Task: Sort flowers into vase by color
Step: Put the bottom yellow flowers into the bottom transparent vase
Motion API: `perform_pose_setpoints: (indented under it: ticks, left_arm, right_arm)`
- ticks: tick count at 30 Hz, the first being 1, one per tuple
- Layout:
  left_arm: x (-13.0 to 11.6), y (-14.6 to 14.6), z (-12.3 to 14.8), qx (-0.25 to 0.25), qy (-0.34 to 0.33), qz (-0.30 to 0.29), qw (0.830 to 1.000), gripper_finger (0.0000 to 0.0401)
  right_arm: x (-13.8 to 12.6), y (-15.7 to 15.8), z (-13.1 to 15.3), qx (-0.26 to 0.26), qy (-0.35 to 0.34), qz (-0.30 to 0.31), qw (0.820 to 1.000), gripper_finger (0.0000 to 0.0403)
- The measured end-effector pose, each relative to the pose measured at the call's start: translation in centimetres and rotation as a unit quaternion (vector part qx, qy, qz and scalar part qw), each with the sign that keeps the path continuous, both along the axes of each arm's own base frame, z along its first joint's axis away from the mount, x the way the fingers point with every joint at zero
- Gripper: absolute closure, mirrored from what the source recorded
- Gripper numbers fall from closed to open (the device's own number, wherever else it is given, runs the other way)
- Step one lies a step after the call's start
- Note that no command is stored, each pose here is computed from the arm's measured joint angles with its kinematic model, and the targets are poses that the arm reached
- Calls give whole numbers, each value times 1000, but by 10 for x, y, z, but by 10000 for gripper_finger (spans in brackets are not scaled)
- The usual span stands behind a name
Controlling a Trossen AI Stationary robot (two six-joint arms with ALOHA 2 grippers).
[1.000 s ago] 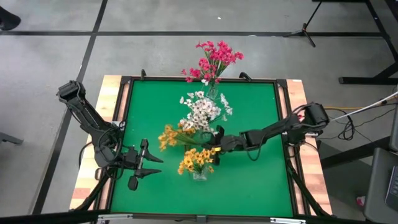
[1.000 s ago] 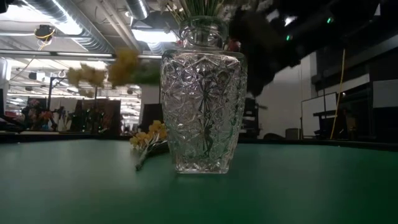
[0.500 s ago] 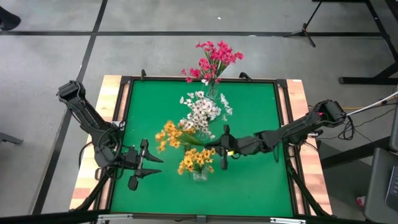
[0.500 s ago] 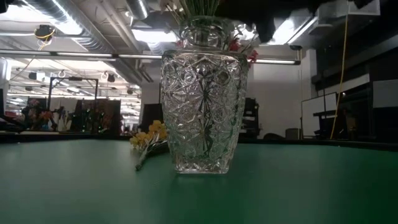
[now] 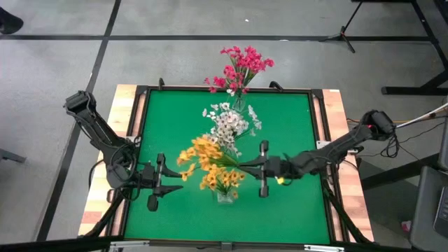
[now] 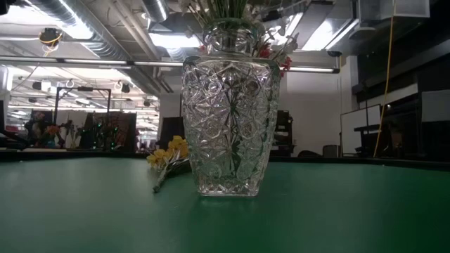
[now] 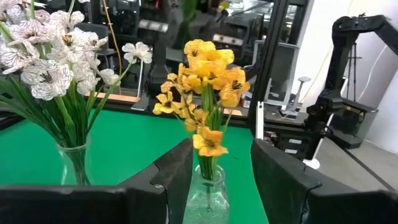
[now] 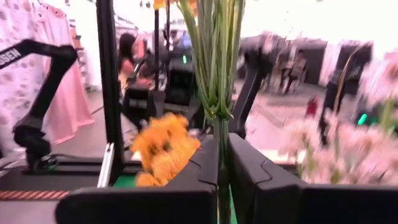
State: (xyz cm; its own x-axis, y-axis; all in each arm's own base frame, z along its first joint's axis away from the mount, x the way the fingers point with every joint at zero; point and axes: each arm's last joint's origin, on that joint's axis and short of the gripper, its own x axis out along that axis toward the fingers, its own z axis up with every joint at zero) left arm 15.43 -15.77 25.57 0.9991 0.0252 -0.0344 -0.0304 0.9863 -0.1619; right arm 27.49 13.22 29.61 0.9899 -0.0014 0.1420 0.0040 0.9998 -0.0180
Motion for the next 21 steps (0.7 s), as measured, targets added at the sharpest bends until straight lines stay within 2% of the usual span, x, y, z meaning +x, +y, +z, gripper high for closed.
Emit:
perform_pose_setpoints:
  ticks: [7,11,16,21]
  left_arm:
    - [0,0,0,0,0,0,1000,242]
    - [0,0,0,0,0,0,1000,242]
    - [0,0,1,-4,-2,0,1000,242]
    - [0,0,2,-13,-6,0,1000,242]
  right_arm:
    - [-38,41,16,-66,-38,-62,995,389]
    - [-50,63,16,-75,-62,-2,995,389]
    - [-41,86,-8,-69,-91,41,993,389]
    - [-16,91,-45,-65,-118,38,990,389]
